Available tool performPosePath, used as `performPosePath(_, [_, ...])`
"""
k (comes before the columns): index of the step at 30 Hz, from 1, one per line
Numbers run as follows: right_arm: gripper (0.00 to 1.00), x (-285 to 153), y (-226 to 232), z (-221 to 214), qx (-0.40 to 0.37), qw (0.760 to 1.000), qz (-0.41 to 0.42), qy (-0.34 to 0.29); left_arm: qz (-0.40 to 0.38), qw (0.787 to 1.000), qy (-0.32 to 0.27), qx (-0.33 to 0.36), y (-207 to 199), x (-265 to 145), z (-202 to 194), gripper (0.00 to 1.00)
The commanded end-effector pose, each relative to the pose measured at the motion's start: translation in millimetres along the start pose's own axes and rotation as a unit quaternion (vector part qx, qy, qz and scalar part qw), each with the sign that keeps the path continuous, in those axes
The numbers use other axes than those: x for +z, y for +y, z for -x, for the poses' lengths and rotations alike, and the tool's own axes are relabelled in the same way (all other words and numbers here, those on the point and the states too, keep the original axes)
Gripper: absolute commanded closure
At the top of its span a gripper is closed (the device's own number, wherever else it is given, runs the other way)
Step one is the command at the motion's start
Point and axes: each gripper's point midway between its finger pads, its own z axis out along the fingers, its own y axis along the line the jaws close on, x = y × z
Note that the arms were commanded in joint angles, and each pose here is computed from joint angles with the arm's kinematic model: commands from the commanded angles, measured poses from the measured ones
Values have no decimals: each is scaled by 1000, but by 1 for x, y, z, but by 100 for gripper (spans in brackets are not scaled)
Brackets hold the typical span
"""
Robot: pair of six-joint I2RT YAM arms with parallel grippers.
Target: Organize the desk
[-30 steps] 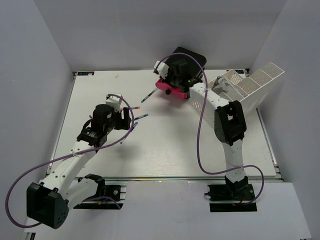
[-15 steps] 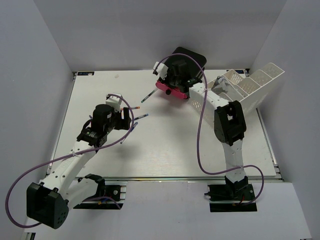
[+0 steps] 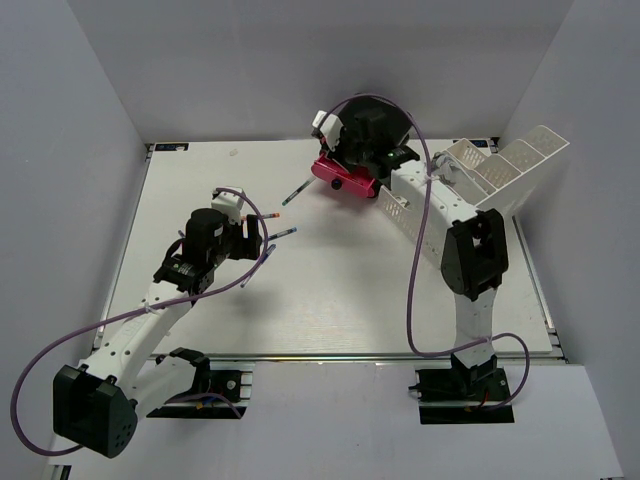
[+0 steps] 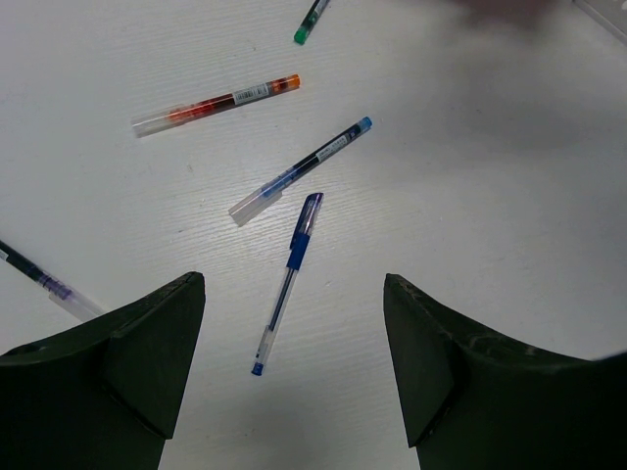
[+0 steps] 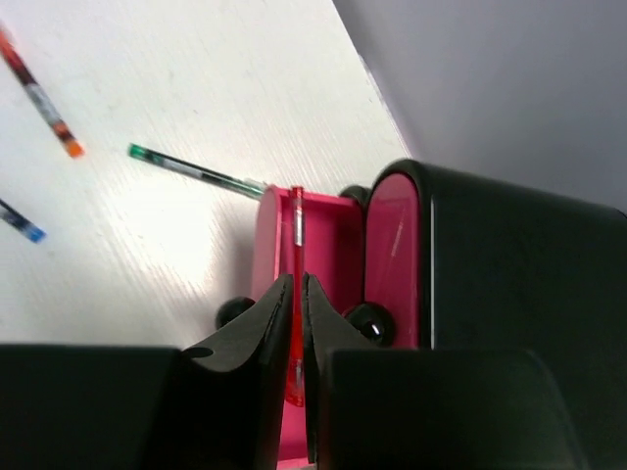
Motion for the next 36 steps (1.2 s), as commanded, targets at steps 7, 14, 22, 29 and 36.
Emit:
performPosePath(7, [99, -6, 13, 28, 7, 998, 46, -39, -6, 1000, -24, 0, -3, -5, 19, 17])
performPosePath(14, [100, 20, -3, 41, -8, 998, 19, -55, -6, 1000, -26, 0, -3, -6, 20, 17])
performPosePath(22, [100, 50, -12, 44, -29, 997, -18, -74, -9, 1000, -25, 0, -4, -6, 20, 17])
performPosePath(29, [100, 71, -6, 32, -45, 996, -14, -70, -16, 1000, -26, 1, -6, -7, 20, 17])
performPosePath(36, [100, 80, -10, 23, -70, 995, -31, -60, -20, 999, -25, 0, -8, -7, 20, 17])
